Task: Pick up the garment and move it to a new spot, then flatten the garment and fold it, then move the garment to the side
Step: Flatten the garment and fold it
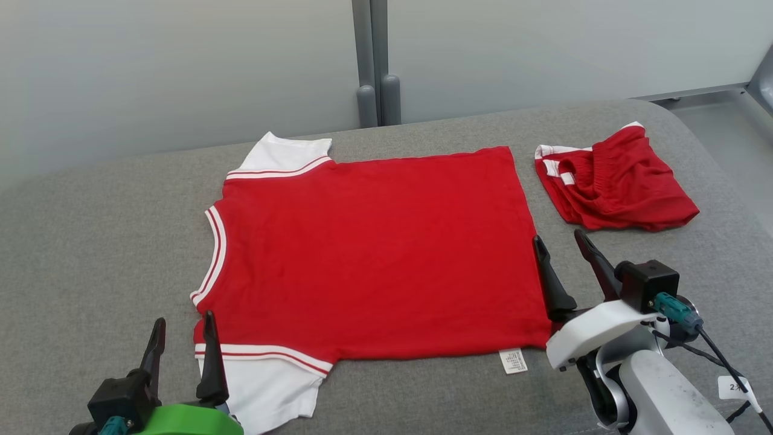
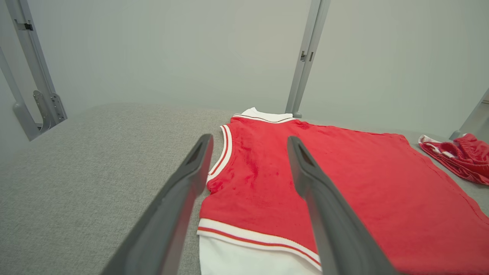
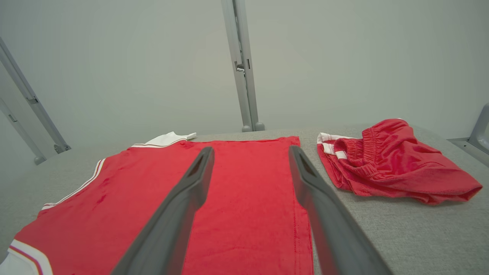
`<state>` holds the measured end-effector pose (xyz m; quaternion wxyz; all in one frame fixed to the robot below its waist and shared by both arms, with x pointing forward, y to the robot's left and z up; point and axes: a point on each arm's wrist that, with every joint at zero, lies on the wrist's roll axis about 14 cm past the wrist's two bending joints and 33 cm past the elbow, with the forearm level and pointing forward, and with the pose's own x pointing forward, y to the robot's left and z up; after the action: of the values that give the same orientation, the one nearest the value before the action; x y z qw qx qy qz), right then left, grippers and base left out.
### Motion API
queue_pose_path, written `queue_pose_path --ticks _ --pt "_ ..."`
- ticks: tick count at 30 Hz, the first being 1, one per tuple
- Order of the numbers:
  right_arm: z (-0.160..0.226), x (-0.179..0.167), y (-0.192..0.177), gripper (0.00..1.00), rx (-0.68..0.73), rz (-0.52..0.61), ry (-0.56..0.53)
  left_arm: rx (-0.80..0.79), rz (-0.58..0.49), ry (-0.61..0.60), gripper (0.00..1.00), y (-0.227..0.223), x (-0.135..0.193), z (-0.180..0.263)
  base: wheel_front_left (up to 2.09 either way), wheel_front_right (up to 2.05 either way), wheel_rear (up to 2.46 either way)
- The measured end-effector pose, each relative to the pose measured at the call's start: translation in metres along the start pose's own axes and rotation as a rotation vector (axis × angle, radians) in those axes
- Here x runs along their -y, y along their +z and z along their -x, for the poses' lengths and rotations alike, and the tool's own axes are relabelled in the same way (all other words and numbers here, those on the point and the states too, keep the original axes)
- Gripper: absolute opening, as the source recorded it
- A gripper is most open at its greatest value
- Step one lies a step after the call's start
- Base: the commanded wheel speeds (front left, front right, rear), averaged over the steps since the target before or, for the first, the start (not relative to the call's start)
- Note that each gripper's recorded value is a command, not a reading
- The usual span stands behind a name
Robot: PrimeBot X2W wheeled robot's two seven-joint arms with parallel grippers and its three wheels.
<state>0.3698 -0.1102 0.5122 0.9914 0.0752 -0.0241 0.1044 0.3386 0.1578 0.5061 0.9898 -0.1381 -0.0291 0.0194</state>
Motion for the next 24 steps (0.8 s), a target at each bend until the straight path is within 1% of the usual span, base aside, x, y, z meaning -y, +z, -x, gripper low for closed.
queue_pose_path --ticks 12,24 --pt "0.003 0.002 -0.005 1.0 -0.012 -0.006 -0.009 -0.015 -0.007 0.011 1.0 -0.005 -0.003 0.002 0.0 0.0 0.0" --pt "0.0 0.003 -0.01 1.0 -0.027 -0.01 -0.011 -0.327 -0.002 0.117 1.0 -0.086 -0.035 0.05 0.0 0.0 0.0"
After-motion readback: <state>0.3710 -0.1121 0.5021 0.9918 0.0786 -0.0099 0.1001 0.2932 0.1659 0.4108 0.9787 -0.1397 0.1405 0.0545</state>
